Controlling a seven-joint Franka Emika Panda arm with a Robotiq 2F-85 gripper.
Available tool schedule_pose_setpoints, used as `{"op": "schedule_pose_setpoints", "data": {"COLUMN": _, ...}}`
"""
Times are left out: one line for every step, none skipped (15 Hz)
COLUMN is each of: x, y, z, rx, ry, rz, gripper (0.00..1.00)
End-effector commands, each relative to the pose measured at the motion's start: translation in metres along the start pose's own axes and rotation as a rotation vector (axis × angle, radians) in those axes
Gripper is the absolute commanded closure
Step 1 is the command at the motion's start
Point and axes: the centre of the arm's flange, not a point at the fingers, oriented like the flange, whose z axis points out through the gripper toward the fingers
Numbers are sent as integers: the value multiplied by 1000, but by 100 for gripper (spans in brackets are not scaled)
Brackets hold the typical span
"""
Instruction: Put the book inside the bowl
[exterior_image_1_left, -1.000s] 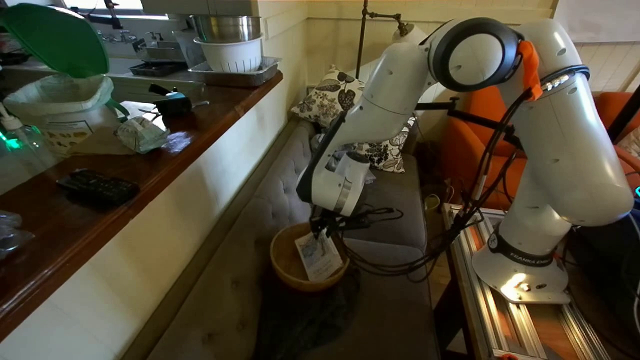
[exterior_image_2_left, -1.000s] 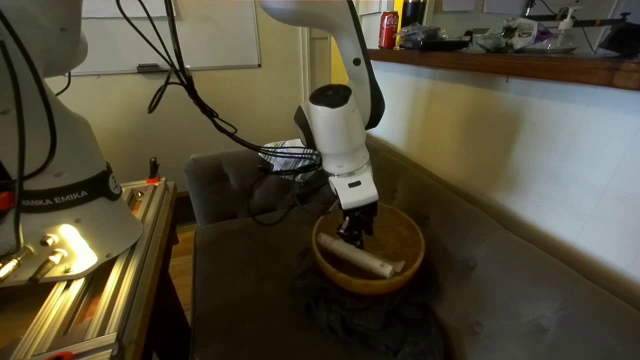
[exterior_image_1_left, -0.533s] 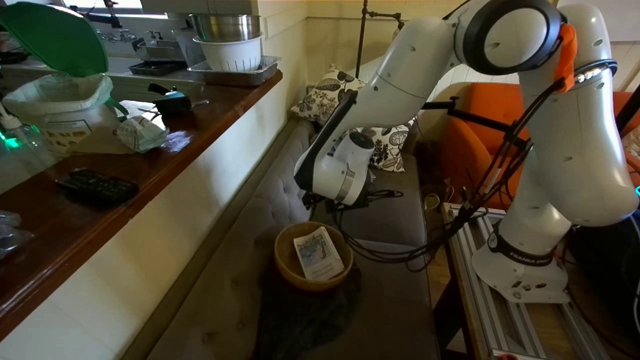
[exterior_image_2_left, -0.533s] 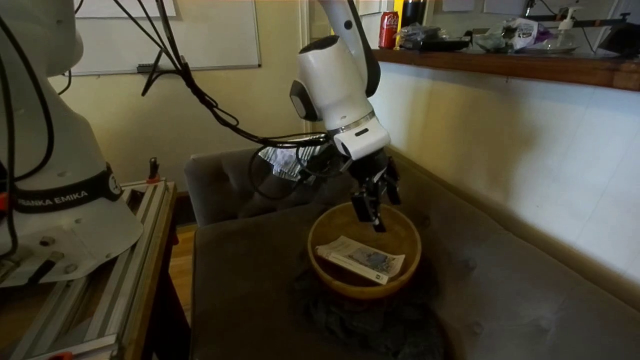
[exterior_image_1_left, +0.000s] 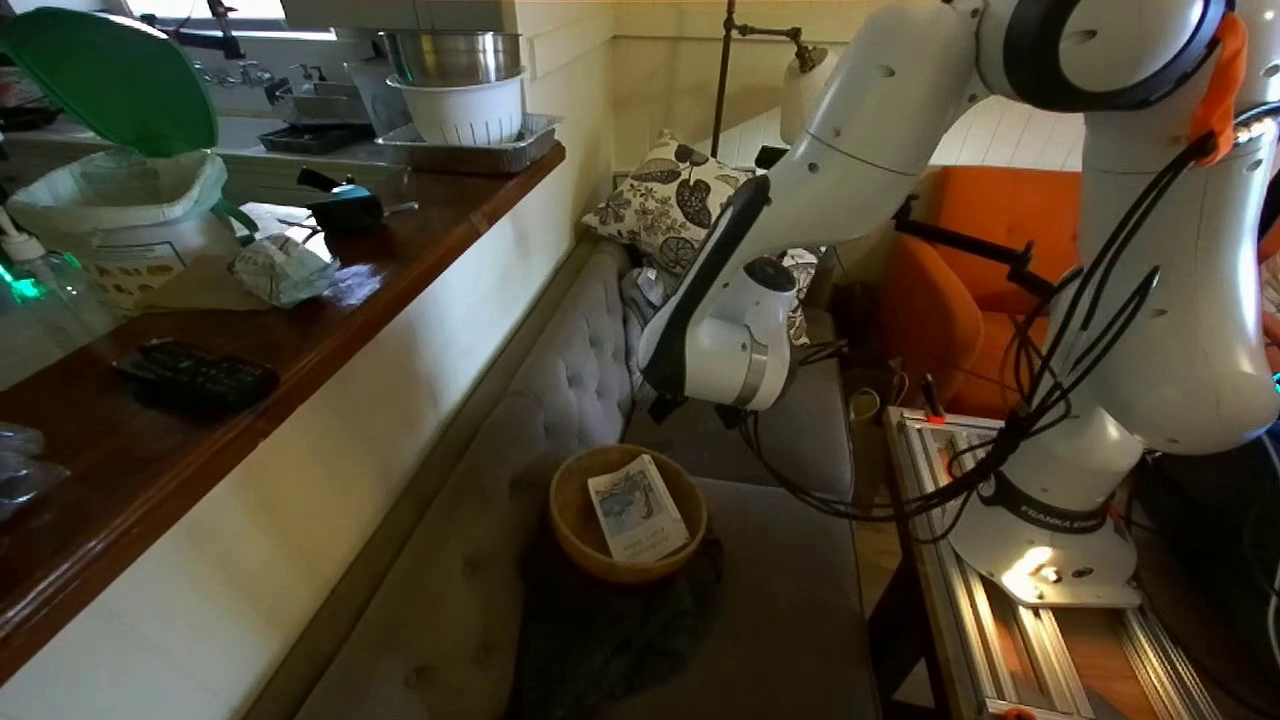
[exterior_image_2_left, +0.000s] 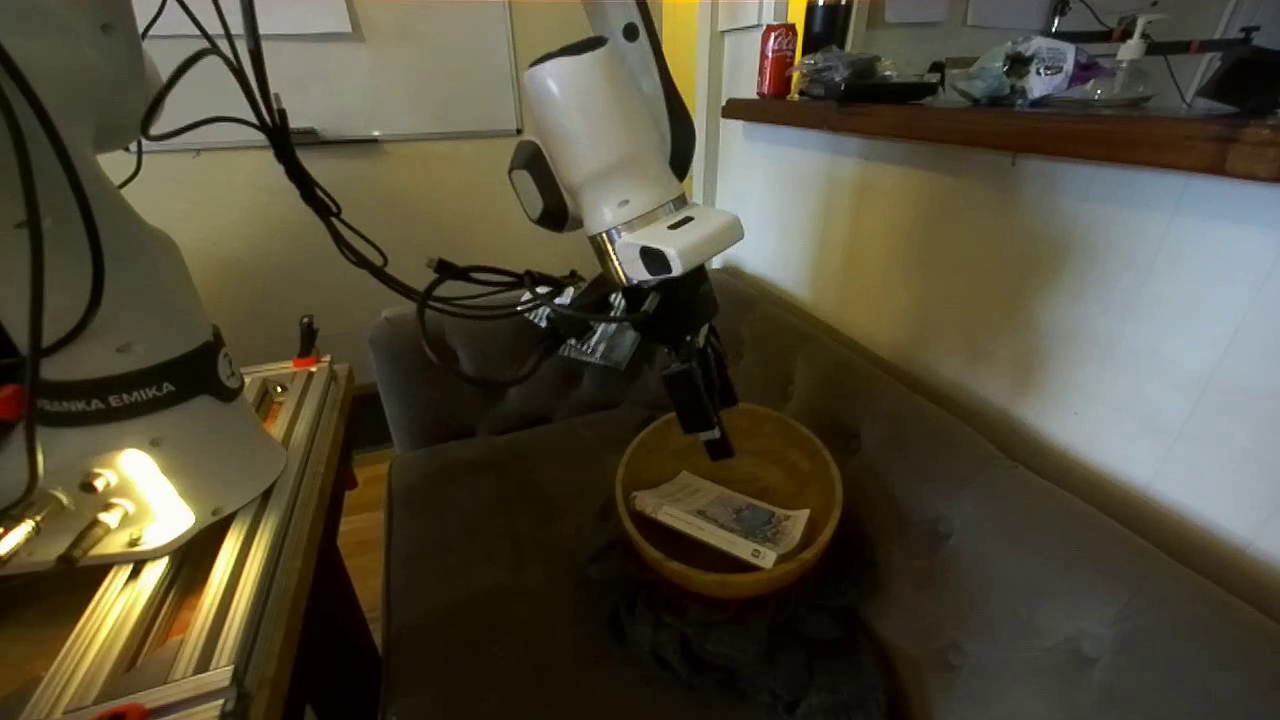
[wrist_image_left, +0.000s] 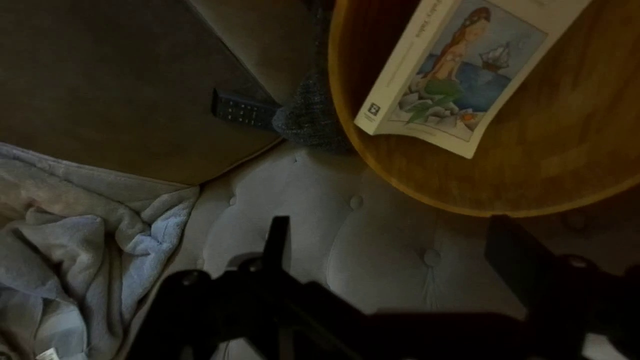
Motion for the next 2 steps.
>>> {"op": "schedule_pose_setpoints", "data": {"x": -28, "y": 41, "z": -13, "rx": 63, "ry": 54, "rz": -170, "gripper": 0}}
{"op": "schedule_pose_setpoints", "data": {"x": 1, "y": 12, "z": -9, "rx": 5, "ry": 15, "rz": -104, "gripper": 0}}
